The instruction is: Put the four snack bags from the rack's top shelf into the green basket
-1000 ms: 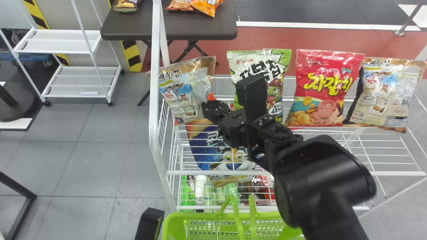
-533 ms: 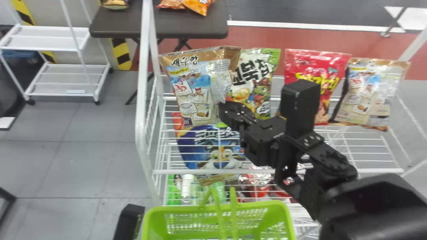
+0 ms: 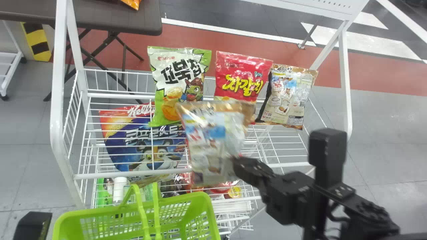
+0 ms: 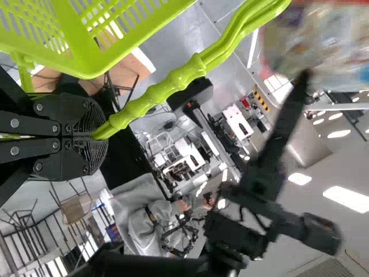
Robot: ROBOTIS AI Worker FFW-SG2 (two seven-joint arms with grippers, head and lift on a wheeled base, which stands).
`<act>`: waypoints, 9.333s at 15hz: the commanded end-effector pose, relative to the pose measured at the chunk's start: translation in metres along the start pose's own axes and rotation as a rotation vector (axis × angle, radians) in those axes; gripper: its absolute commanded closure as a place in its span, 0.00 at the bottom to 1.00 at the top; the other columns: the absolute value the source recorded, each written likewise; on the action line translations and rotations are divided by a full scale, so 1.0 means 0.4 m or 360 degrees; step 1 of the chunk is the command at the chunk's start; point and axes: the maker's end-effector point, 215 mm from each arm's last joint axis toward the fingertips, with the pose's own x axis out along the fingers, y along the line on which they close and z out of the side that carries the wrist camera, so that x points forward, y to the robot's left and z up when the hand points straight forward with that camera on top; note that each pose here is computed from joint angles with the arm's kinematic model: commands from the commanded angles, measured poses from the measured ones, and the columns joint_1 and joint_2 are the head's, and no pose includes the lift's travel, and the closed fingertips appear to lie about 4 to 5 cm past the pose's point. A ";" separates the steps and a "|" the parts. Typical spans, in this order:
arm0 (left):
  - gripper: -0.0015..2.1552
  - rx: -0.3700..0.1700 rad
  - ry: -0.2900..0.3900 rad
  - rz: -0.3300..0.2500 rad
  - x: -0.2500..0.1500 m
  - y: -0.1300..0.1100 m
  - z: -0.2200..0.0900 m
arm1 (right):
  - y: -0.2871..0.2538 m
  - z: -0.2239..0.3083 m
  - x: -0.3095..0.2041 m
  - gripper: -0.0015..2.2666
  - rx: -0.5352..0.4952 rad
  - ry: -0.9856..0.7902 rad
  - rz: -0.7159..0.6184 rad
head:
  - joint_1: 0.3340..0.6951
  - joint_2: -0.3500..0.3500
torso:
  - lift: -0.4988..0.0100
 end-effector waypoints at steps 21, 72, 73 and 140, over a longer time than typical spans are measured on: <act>0.72 0.0012 -0.0049 0.0009 0.013 0.003 0.017 | 0.253 -0.427 0.022 0.69 0.0351 0.0803 0.0494 | 1.00 0.00 | 0.98; 0.72 0.0010 -0.0060 -0.0007 0.007 0.020 0.032 | 0.236 -0.354 0.111 0.99 0.0360 0.0709 0.0414 | 1.00 0.00 | 0.98; 0.72 0.0010 -0.0060 -0.0013 0.010 0.017 0.032 | 0.246 -0.363 0.113 0.99 0.0340 0.0727 0.0421 | 1.00 0.00 | 0.98; 0.72 0.0003 -0.0007 -0.0034 0.044 0.005 0.029 | 0.160 -0.473 0.064 0.99 0.0511 0.0845 0.0365 | 1.00 0.00 | 0.98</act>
